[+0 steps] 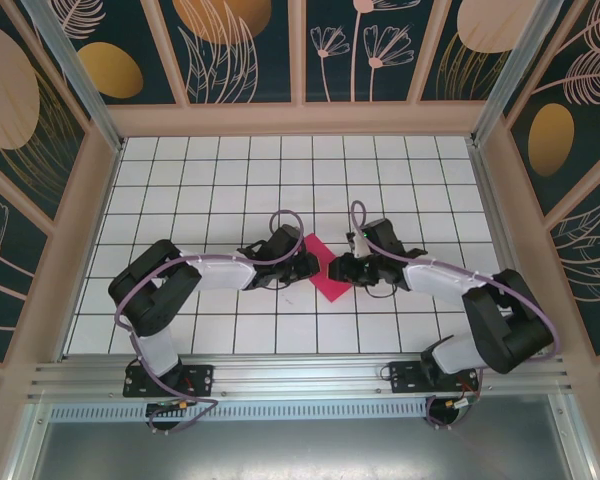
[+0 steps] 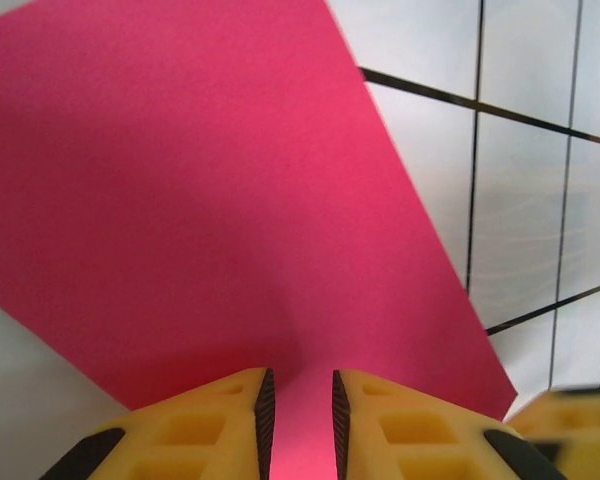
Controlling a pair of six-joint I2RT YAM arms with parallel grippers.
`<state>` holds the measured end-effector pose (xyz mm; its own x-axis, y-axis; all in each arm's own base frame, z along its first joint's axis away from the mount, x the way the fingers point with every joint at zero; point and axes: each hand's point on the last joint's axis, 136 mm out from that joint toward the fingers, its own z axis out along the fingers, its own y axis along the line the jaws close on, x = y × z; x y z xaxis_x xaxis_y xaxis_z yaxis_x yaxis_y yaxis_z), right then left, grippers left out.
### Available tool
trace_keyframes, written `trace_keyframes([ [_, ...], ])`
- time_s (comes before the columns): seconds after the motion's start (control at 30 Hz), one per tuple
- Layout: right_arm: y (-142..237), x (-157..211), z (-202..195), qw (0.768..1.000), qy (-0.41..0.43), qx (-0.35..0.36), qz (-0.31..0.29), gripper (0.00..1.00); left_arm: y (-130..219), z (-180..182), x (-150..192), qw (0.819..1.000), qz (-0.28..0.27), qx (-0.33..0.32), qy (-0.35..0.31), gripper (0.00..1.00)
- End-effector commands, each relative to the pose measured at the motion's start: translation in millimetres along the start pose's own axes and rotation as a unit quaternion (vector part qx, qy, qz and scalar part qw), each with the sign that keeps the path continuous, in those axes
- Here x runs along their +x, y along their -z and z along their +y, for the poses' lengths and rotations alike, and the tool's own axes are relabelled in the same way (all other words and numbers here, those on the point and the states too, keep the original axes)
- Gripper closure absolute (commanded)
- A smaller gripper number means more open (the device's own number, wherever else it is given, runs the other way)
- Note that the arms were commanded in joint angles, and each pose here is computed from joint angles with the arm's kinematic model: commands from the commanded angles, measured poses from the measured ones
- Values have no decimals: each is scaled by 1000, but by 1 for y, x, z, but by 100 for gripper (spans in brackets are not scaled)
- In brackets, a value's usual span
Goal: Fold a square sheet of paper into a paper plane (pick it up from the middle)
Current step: Third fold the triangle at the center of the table.
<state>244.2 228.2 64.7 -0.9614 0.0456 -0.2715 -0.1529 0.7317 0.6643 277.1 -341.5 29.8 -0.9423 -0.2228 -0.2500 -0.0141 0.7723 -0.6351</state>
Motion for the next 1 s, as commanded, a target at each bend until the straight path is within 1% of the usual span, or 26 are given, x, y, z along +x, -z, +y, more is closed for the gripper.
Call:
trace_keyframes([
  [0.0,14,-17,-17,999,12,21,-21,57,-5,0,0,1000,-2,-7,-2,75],
  [0.1,15,-29,-27,999,18,24,-20,53,-6,5,1,1000,-2,-16,-5,75],
  [0.17,10,-32,-31,1000,24,20,-5,52,-6,5,1,1000,-2,-15,-10,75],
  [0.3,-2,-36,-34,999,37,15,21,52,-7,4,2,1000,1,-14,-22,75],
  [0.43,-11,-45,-33,998,46,8,30,52,-7,7,4,999,8,-19,-33,75],
  [0.5,-17,-44,-32,997,50,-1,51,53,-7,9,5,999,11,-21,-36,75],
  [0.7,-30,-38,-30,994,47,-28,91,54,-8,4,4,999,13,-16,-44,75],
  [0.8,-33,-35,-29,993,47,-39,104,55,-8,3,4,999,13,-16,-47,75],
  [0.83,-33,-34,-28,992,47,-44,106,58,-8,3,3,999,12,-16,-46,75],
  [0.9,-32,-35,-26,992,46,-47,104,59,-8,2,3,999,13,-16,-48,75],
  [0.97,-31,-34,-23,992,46,-53,107,63,-7,2,3,999,12,-16,-48,75],
])
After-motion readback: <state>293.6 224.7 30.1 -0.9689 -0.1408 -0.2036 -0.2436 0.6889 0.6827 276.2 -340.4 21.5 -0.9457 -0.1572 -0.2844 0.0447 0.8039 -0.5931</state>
